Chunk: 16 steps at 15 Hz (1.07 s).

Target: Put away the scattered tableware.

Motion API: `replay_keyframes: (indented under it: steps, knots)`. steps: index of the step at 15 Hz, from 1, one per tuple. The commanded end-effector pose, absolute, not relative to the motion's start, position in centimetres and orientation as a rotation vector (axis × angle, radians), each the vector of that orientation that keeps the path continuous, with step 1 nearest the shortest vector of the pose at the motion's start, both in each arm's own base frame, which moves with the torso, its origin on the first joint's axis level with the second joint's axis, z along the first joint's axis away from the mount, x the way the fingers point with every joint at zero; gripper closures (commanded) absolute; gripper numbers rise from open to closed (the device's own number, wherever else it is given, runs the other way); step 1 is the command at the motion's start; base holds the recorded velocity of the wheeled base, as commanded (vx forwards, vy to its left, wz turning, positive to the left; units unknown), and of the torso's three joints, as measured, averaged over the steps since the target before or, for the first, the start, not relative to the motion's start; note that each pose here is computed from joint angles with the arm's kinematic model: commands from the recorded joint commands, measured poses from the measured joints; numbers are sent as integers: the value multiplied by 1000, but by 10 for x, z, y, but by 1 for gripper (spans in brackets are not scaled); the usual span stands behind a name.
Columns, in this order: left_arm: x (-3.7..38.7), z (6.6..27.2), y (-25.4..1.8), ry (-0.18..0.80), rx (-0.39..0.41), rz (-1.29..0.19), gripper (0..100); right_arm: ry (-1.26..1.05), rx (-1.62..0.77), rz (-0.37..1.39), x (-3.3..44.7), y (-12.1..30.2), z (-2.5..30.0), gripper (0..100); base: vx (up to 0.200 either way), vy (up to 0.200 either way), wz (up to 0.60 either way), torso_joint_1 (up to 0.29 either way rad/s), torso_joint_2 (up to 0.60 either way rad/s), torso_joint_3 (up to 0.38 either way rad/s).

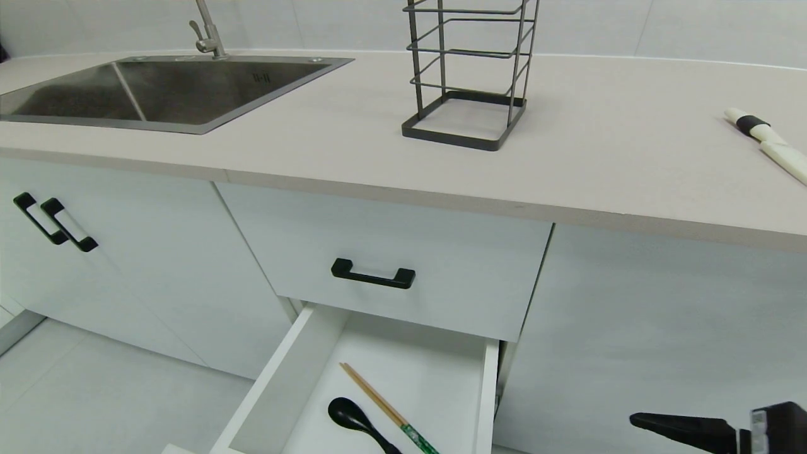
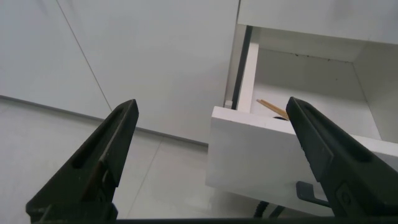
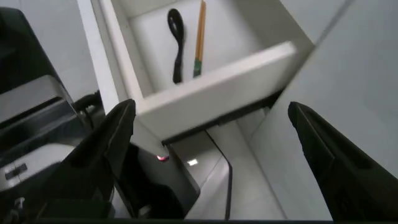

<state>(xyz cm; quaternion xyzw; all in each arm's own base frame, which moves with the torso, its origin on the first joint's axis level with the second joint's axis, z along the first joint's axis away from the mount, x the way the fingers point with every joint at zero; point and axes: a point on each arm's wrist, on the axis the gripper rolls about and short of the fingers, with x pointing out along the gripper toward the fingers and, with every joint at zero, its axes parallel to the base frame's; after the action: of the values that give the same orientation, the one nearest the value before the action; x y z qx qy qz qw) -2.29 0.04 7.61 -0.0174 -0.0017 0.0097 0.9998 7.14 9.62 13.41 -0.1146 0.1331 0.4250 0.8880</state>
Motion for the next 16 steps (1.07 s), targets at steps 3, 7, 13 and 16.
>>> replay_keyframes:
  steps: [3,7,13,16]
  knots:
    - [-23,76,0,-5,-35,20,0,93,-140,835,39,47,147,0,0,0,0,0,0,0]
    - [-23,76,0,-3,-35,20,0,54,-124,633,36,31,147,0,0,0,0,0,0,0]
    - [-23,76,0,-3,-35,20,0,17,-126,350,33,14,142,0,0,0,0,0,0,0]
    - [-23,76,0,-5,-29,20,0,-21,-110,289,27,9,143,0,0,0,0,0,0,0]
